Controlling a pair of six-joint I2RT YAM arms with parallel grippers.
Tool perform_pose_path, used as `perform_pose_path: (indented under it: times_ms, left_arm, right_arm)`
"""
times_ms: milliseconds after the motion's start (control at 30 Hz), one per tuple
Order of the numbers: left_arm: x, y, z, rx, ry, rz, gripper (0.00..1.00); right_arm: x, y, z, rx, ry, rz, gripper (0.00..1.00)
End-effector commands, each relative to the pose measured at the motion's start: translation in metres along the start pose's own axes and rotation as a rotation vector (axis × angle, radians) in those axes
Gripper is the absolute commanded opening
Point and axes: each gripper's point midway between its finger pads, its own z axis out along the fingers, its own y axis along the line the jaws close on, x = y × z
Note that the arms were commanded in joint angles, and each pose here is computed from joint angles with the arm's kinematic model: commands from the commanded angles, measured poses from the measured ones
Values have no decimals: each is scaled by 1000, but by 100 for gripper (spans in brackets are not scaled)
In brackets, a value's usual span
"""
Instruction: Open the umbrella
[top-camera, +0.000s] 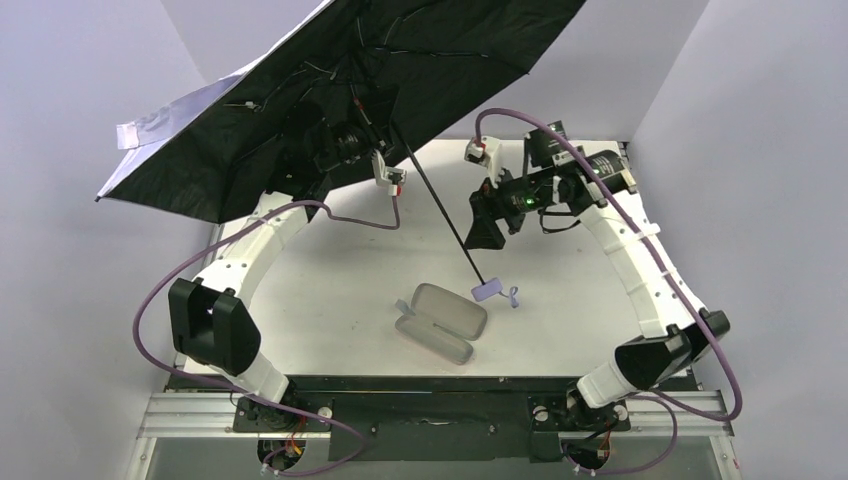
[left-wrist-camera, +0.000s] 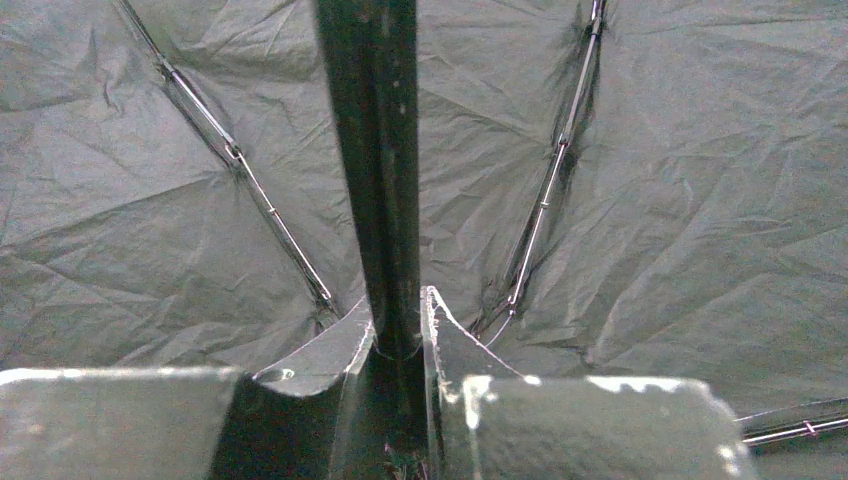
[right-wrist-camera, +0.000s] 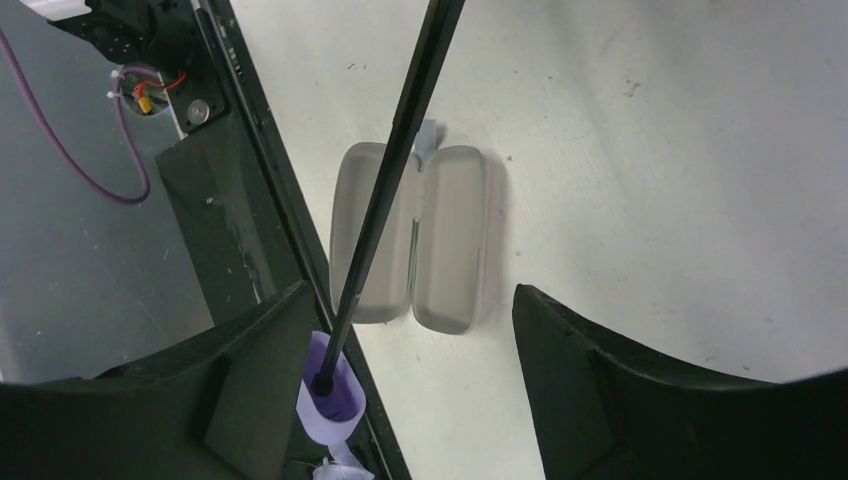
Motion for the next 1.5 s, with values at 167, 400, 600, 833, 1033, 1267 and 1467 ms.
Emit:
perform_pose_path:
  times_ms: [167, 400, 600, 833, 1033, 1267, 1467]
  left_arm:
    - [29, 66, -13, -131, 135, 153, 0]
    - [39, 64, -19, -94, 164, 144, 0]
    - [52, 66, -26, -84, 203, 166, 0]
    - [78, 63, -42, -56, 280, 192, 0]
    - [104, 48, -57, -1, 368, 222, 0]
    - [141, 41, -79, 22, 535, 265, 0]
    - [167, 26, -94, 49, 670, 273, 3]
  right_arm:
    - [1, -1, 38, -67, 46, 58, 47]
    - [26, -13, 42, 87, 117, -14, 28]
    - [80, -15, 48, 91, 245, -63, 16]
    - [119, -15, 44, 91, 356, -86, 0]
    - [137, -8, 38, 53, 415, -116, 0]
    - [156, -4, 33, 10, 504, -141, 0]
    - [160, -2, 31, -6, 541, -150, 0]
